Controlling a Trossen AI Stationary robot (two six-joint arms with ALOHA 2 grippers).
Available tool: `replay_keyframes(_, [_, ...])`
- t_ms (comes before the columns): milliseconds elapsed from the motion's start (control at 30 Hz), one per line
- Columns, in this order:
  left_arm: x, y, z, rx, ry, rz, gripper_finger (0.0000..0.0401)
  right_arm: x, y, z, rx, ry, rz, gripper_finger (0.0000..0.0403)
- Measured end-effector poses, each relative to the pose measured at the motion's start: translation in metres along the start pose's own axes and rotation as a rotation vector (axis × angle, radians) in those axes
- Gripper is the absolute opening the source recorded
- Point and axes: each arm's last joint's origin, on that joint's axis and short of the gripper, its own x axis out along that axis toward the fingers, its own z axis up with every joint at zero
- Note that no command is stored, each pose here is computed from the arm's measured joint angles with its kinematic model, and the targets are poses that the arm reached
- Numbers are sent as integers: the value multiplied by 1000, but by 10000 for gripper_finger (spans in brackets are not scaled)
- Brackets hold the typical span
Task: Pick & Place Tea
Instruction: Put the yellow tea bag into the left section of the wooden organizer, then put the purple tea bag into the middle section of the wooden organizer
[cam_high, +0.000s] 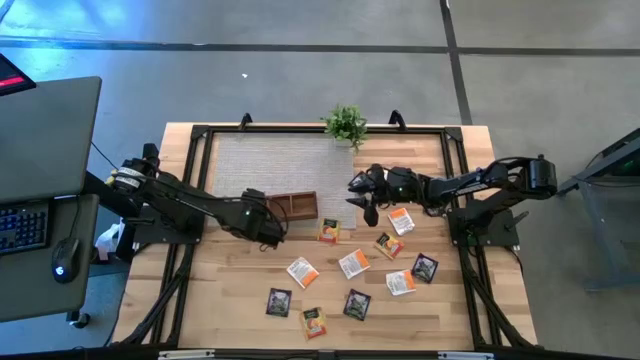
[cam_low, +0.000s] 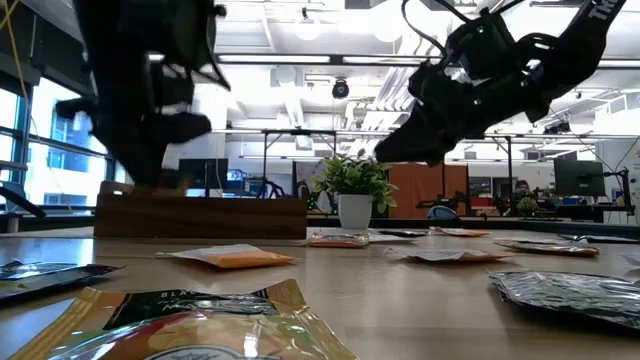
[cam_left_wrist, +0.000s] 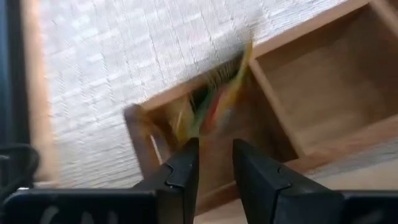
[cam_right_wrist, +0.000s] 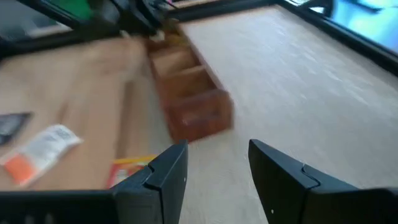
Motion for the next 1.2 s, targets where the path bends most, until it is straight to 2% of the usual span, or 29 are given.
replay_keyframes(233, [-36,-1,23,44,2,31,85,-2,-17,-10,26,97,-237,167])
replay_keyframes(433, [-48,0,32,121,-46,42,85,-6,-38,-20,49,197,-356,167])
replay_keyframes(667, [-53,0,37,168,-100,42,85,-2,-58,-30,71,259,-379,167])
replay_keyframes(800, [-53,0,37,173,-100,43,85,10,-67,-25,87,312,-381,167])
replay_keyframes(967, [-53,0,37,177,-100,43,85,34,-78,-24,60,478,-448,167])
replay_keyframes(1200, [-53,0,37,180,-100,46,85,49,-85,-25,103,599,-465,166])
